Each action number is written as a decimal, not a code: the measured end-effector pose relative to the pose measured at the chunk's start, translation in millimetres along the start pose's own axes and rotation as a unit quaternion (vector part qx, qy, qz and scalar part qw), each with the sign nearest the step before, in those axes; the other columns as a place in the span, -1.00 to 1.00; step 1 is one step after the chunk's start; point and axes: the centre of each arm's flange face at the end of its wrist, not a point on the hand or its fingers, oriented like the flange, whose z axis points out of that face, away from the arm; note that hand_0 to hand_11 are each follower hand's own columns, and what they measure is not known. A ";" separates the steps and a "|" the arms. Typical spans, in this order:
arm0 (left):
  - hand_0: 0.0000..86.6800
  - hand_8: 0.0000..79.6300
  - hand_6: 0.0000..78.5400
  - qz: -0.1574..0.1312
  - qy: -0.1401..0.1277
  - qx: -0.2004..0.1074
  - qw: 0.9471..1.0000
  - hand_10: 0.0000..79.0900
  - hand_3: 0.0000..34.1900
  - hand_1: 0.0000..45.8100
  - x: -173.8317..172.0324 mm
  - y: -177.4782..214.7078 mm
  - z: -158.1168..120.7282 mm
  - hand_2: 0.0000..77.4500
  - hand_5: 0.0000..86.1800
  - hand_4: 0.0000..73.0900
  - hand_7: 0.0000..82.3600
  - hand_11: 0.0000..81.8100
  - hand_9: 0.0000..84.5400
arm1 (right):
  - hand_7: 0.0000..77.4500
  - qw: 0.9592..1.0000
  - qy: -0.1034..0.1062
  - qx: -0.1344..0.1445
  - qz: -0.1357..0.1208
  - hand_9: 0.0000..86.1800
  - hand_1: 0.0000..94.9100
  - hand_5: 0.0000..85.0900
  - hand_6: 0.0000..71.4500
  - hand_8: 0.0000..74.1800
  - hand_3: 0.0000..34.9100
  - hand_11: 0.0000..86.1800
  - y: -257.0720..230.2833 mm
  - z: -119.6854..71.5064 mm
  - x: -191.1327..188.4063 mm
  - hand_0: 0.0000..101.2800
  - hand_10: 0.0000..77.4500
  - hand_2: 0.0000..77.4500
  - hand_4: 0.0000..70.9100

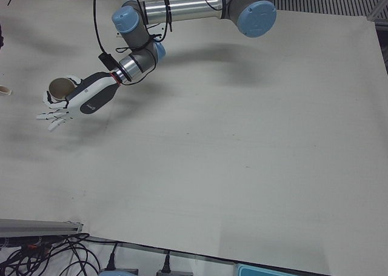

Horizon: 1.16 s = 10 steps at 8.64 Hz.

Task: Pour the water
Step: 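Withdraw both hands with their cups back toward their starting spots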

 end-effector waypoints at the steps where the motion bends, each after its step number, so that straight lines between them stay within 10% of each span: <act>1: 0.86 -0.90 -0.58 -0.001 0.002 0.005 1.000 -0.85 -0.99 0.36 6.9 -17.9 -9.7 -0.38 0.15 -0.01 -0.66 -0.67 -0.97 | 0.79 0.999 -0.017 0.023 0.046 0.27 -0.26 -0.41 0.56 0.10 -0.30 -0.60 -49.4 -3.0 -15.0 0.58 -0.77 1.00 -0.17; 4: 0.86 -0.90 -0.60 0.012 0.017 0.025 0.999 -0.85 -0.99 0.36 50.9 -104.3 -57.7 -0.38 0.15 -0.01 -0.66 -0.67 -0.97 | 0.58 0.990 -0.037 0.059 0.119 0.24 -0.26 -0.47 0.44 0.10 -0.29 -0.49 -204.4 -32.5 -81.2 0.57 -0.72 1.00 -0.46; 6: 0.86 -0.86 -0.58 0.033 0.031 0.033 0.998 -0.82 -0.99 0.36 118.5 -153.5 -88.8 -0.38 0.15 -0.01 -0.63 -0.61 -0.97 | 0.45 0.986 -0.039 0.075 0.142 0.28 -0.24 -0.45 0.39 0.13 -0.30 -0.39 -321.8 -95.9 -90.6 0.57 -0.62 1.00 -0.74; 10: 0.86 -0.85 -0.58 0.074 0.057 0.055 0.994 -0.79 -0.99 0.36 229.5 -219.6 -158.2 -0.37 0.15 -0.01 -0.62 -0.61 -0.94 | 0.59 0.972 -0.016 0.130 0.196 0.49 -0.29 -0.45 0.47 0.29 -0.31 -0.33 -522.5 -211.1 65.3 0.57 -0.56 1.00 -0.63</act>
